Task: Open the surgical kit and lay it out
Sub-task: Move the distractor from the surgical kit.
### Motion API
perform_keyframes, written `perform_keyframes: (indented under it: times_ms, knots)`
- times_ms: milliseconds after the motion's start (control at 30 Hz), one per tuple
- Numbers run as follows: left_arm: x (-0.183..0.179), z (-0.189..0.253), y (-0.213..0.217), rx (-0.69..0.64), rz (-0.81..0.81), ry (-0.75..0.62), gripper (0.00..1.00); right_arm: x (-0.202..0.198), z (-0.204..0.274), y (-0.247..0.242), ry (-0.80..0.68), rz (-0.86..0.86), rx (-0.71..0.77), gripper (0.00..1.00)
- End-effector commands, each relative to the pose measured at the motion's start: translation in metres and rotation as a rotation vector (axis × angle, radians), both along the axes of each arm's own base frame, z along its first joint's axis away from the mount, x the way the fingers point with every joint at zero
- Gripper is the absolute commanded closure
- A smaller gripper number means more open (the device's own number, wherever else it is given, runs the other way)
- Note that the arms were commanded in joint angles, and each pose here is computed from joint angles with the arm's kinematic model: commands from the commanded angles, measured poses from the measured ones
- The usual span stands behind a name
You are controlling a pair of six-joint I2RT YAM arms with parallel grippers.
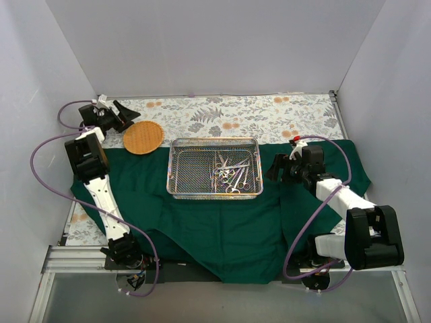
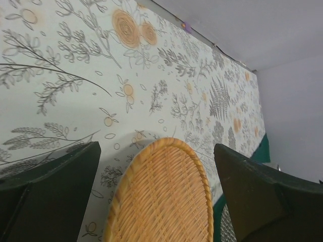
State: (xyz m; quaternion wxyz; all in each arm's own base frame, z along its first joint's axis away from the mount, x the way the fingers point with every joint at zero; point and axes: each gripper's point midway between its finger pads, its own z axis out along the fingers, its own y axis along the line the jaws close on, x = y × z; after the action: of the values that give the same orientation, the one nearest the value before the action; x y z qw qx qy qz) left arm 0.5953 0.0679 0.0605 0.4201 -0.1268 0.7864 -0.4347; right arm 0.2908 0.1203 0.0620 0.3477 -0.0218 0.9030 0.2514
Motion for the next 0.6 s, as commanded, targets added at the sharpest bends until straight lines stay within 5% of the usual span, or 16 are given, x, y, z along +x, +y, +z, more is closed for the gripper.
perform_keyframes:
  times_ms: [0,200,567]
  knots:
    - [-0.022,-0.026,-0.029,-0.117,-0.116,0.123,0.02,0.008,0.006,0.003,-0.036,0.022,-0.011,0.11]
    - [-0.032,-0.018,-0.042,-0.187,-0.181,0.140,0.07,0.007,0.006,0.005,-0.033,0.031,-0.013,0.11]
    - [-0.060,0.066,-0.054,-0.221,-0.145,0.097,0.21,0.006,0.017,0.007,-0.067,0.037,-0.004,0.11]
